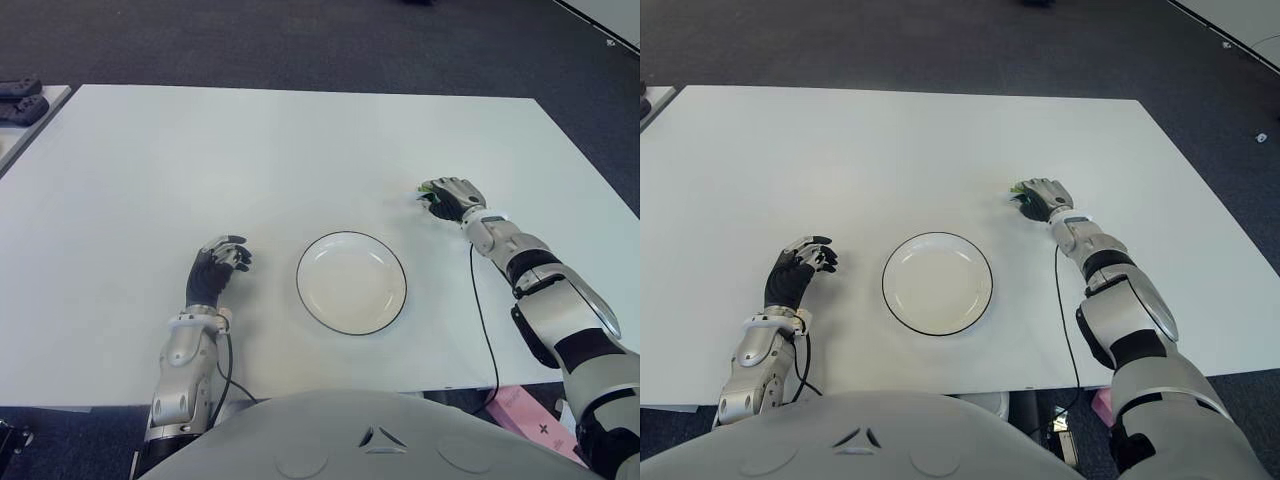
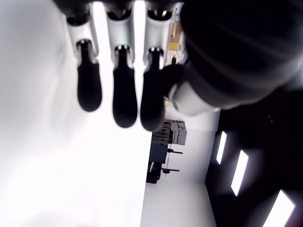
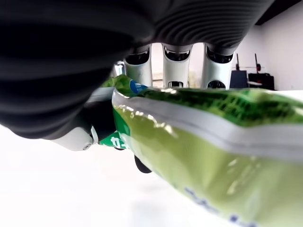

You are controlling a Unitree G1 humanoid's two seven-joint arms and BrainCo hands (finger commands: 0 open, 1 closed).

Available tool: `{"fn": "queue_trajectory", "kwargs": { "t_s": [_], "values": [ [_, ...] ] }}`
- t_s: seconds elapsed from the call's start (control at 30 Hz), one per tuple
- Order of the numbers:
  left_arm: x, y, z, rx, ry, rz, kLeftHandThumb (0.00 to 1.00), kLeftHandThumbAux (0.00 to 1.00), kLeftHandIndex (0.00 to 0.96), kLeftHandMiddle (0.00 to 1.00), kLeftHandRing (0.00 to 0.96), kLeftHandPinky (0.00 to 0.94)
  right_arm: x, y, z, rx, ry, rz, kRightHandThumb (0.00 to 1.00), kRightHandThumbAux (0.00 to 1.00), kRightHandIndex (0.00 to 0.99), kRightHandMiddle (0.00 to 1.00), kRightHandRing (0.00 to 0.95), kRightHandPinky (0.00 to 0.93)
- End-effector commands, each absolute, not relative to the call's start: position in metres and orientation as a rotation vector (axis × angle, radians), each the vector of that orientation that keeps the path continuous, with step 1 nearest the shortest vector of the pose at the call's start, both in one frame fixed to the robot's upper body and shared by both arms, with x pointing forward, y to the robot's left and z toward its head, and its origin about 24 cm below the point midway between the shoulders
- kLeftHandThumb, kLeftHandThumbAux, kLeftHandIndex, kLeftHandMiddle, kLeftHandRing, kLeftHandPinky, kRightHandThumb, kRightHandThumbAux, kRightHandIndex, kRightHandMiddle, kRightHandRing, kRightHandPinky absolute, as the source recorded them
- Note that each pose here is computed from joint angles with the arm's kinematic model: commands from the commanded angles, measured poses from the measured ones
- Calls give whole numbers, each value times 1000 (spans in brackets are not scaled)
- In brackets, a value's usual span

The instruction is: Put the toothpaste on the table into the plate.

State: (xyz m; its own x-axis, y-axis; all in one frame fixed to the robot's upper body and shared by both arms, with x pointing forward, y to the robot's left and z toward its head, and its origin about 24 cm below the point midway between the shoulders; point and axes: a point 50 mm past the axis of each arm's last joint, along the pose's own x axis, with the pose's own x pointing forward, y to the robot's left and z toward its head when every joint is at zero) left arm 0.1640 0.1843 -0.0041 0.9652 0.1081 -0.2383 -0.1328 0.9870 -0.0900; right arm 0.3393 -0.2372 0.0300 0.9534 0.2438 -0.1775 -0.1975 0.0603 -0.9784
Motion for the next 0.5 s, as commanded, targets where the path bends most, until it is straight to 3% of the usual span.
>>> {"fn": "queue_trajectory", "kwargs": {
  "t_s": [0.03,0.27,0.4,0.5],
  "values": [
    [166,183,-6,-119,238,103,706,724,430,568,566,539,353,-230,63,-1440,-194,295,847,682,392,535,829,789],
    [167,182,-6,-121,234,108,706,724,430,564,558,532,352,-225,72,-1422,-314,293,846,683,391,534,834,782],
    [168,182,-6,-118,229,109,706,724,430,563,560,538,346,-205,86,-1363,-492,354,845,683,391,537,842,794],
    [169,181,-6,-118,227,106,706,724,430,563,563,542,342,-200,89,-1348,-529,375,846,682,392,540,847,799]
  ]
}}
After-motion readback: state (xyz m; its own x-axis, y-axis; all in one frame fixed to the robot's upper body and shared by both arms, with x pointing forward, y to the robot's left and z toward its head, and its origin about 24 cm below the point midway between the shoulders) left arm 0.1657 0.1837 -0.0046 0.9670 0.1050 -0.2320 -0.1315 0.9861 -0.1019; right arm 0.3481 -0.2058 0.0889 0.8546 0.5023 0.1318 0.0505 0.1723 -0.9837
